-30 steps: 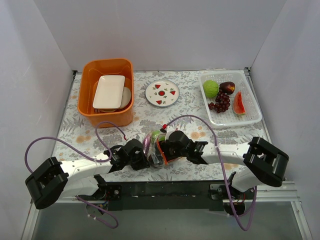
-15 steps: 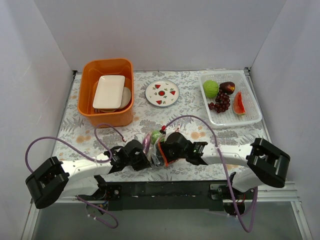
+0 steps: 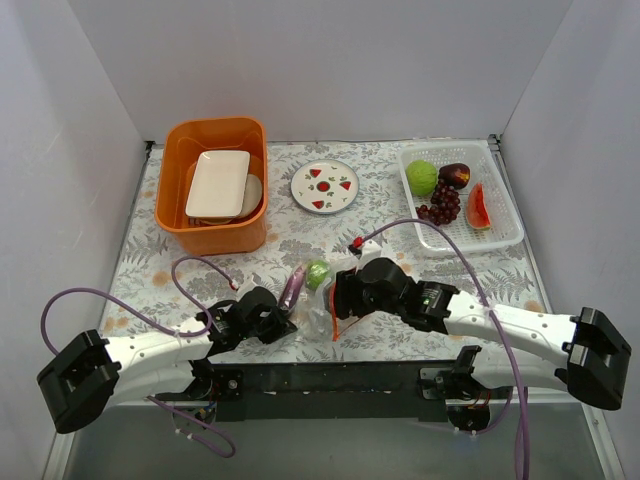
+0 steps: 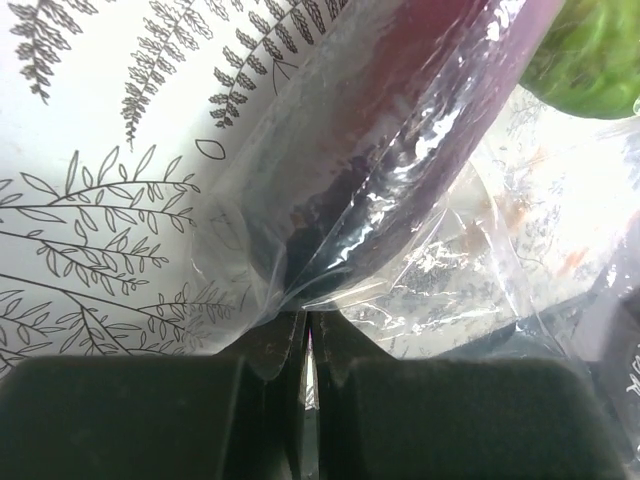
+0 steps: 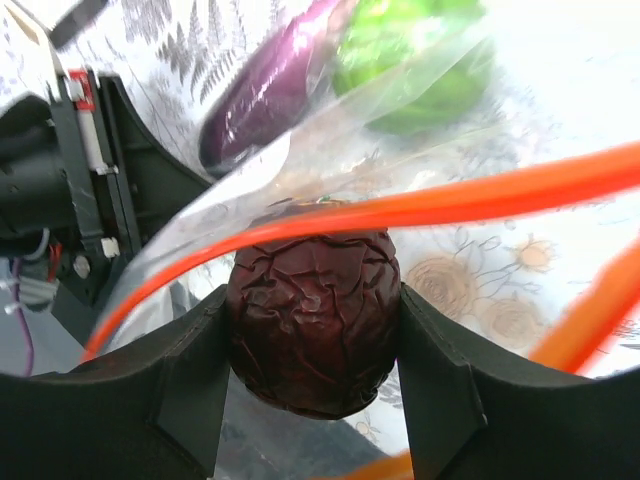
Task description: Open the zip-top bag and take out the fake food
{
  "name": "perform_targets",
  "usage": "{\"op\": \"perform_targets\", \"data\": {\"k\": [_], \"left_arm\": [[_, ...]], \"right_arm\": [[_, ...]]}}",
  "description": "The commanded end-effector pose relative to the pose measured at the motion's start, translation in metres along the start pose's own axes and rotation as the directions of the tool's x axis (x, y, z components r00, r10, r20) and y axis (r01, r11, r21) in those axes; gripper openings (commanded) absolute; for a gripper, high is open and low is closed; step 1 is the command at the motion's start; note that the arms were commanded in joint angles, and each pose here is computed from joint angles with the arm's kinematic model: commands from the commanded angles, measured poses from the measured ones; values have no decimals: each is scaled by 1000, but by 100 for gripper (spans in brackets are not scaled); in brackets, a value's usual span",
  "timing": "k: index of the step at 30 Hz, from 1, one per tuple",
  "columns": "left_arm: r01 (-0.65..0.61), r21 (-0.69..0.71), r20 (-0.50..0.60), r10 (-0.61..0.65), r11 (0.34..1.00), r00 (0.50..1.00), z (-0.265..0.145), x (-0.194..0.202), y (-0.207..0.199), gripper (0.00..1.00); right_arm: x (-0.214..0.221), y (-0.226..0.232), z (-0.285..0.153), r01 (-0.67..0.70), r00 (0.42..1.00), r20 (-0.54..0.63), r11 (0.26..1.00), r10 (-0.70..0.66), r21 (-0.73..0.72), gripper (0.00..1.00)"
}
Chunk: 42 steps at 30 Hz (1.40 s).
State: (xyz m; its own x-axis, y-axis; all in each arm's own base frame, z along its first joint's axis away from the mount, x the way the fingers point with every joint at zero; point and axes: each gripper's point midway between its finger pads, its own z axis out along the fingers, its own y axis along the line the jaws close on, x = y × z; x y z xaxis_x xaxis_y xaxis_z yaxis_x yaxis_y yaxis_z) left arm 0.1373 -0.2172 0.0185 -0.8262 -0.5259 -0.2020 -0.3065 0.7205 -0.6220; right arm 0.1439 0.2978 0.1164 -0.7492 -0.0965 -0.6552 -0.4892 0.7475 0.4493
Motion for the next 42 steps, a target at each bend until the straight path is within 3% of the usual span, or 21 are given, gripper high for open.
{"op": "perform_targets", "data": {"k": [1, 19, 25, 32, 35, 36, 37, 40, 42], "left_arm": [[159, -141, 92, -147, 977, 985, 1, -11, 32, 0], [130, -120, 101, -118, 984, 988, -4, -16, 18, 0], [103, -109, 86, -94, 989, 992, -6, -15, 11, 0], [82, -67, 73, -77, 994, 994, -12, -16, -4, 0], [67, -50, 68, -63, 997, 996, -15, -16, -8, 0], [60, -48, 67, -56, 997, 996, -16, -16, -9, 0], [52, -43, 67, -50, 998, 997, -17, -17, -11, 0], [32, -20, 61, -31, 999, 998, -20, -17, -18, 0], [16, -8, 57, -16, 1000, 998, -21, -17, -22, 0]], "right_arm": [[-28, -6, -16, 10, 996, 85, 999, -14, 46, 36], [-95, -66, -105, -34, 977, 211, 951, -34, 307, 35], [-147, -129, -119, -104, 958, 286, 902, -22, 420, 36], [-175, -255, -131, -332, 920, 376, 733, 113, 593, 34], [-167, -289, -124, -372, 920, 347, 682, 181, 630, 40], [-163, -297, -119, -376, 922, 330, 668, 202, 642, 46], [-161, -300, -118, -376, 923, 326, 662, 205, 648, 59], [-158, -305, -117, -374, 925, 319, 655, 208, 657, 78], [-160, -304, -120, -371, 925, 323, 656, 201, 657, 85]]}}
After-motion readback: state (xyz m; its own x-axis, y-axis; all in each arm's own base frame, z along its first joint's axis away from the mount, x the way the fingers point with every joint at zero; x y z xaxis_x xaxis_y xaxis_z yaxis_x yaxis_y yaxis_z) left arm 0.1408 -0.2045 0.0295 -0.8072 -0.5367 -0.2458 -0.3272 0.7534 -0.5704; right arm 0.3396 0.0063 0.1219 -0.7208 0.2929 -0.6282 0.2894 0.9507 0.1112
